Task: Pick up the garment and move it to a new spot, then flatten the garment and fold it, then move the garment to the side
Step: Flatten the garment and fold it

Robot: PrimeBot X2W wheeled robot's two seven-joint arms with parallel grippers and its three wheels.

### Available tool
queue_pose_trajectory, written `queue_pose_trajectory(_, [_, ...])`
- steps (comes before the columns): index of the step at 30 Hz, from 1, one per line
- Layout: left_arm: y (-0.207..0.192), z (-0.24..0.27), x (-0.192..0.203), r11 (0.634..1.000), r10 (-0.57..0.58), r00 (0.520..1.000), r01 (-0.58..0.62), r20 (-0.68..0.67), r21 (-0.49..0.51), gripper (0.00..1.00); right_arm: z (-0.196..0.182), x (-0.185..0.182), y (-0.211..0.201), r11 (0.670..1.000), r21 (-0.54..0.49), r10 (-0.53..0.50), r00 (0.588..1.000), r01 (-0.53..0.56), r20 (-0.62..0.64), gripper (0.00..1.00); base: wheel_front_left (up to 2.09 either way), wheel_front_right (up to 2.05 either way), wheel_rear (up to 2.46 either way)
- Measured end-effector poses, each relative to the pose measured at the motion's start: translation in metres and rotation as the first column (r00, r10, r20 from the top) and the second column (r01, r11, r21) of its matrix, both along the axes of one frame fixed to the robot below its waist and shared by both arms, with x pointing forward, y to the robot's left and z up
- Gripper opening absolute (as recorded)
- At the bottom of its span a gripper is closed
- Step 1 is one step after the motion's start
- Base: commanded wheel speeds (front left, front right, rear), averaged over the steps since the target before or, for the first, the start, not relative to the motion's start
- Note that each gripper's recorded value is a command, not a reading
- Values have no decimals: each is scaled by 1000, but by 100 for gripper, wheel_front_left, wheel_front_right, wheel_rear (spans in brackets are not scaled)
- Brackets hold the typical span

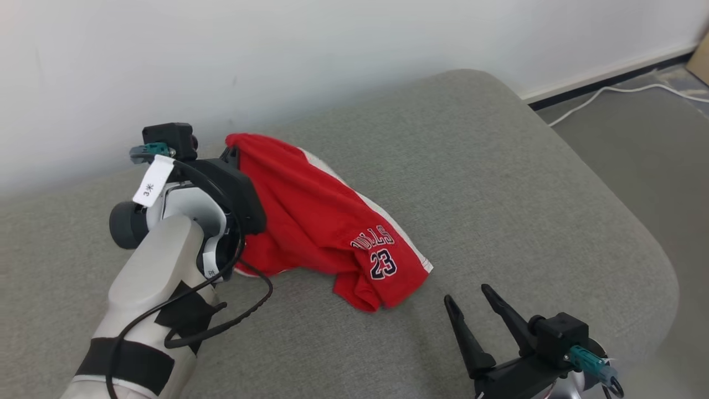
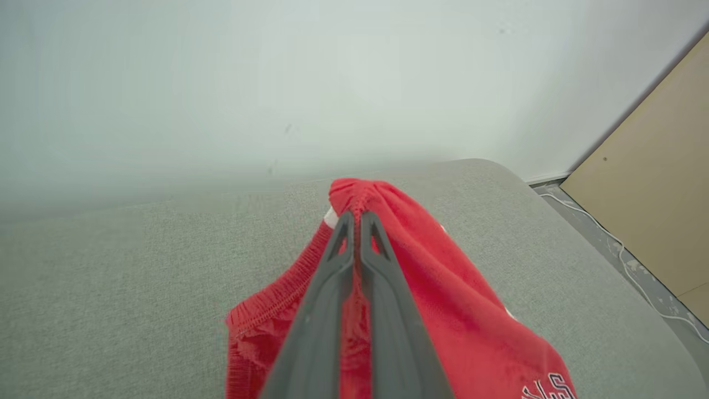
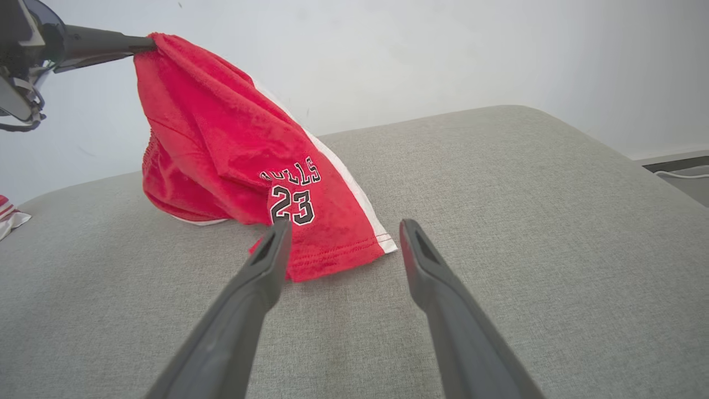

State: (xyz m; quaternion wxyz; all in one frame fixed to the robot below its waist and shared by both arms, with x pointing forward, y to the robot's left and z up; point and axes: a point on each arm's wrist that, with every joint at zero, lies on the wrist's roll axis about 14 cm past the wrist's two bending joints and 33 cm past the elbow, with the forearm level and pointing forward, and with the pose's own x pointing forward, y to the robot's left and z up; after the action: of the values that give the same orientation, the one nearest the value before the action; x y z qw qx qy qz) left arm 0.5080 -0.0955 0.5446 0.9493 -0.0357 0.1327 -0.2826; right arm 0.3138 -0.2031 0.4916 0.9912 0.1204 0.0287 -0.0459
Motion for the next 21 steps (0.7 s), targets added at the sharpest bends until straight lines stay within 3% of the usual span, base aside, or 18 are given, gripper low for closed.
queue_pose_trajectory(6, [29,-3,-10,999,31,996,-28,86,-27,0,-3,1,1,1000,-6,12,1000,-12,-2,100,0,0,0])
queue_pose_trajectory(13, [122,-108,-73,986,143,989,-139,-46,91,0,-9,5,19,997,-1,83,996,-83,-16,100,0,0,0])
queue_pose_trajectory(21, [161,-133,-123,972,230,969,-225,-85,64,0,-3,16,45,985,-2,170,985,-170,3,100,0,0,0])
